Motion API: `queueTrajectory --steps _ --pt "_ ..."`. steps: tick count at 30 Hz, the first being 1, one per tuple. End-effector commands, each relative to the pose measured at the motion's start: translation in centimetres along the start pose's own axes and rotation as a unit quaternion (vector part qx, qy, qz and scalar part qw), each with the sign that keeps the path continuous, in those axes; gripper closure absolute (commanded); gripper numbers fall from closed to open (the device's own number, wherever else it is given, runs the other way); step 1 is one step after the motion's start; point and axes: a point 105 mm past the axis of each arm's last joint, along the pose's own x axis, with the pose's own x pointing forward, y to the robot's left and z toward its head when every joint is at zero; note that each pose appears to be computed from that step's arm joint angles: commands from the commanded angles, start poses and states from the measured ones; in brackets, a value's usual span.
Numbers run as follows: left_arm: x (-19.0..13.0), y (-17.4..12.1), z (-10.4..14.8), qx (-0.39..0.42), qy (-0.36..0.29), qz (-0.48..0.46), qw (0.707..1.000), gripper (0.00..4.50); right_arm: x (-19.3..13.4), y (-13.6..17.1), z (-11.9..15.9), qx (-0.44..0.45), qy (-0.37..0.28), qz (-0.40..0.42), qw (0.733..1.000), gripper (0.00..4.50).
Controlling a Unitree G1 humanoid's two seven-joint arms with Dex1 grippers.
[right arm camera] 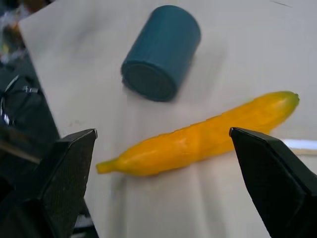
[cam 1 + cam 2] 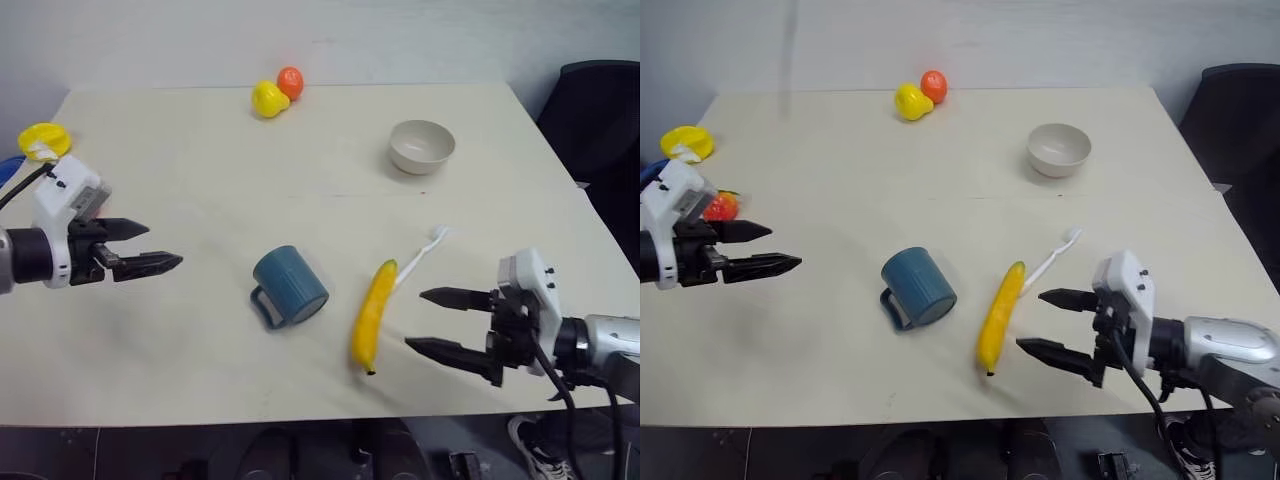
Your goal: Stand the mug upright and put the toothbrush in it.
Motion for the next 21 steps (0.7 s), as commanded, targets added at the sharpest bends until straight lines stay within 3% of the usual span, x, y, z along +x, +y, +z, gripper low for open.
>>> queueTrajectory --steps 1,4,8,21 --pt "-0.9 -2.8 1.6 0.106 0.01 -0.115 0.988 0.0 1.4 -0.6 -0.9 0.073 0.008 -0.032 0.997 0.03" --pt "-0.5 -5.1 1.9 0.139 0.016 -0.207 0.968 0.0 3.0 -2.1 -2.2 0.162 0.017 -0.084 0.983 0.03" --pt "0.2 -5.9 2.9 0.175 0.008 -0.245 0.953 0.0 4.2 -0.8 -2.0 0.262 0.018 -0.048 0.964 0.03" --pt "2.3 -5.4 4.0 0.211 -0.004 -0.275 0.938 0.0 8.1 -1.1 -3.9 0.291 0.09 -0.041 0.952 0.03"
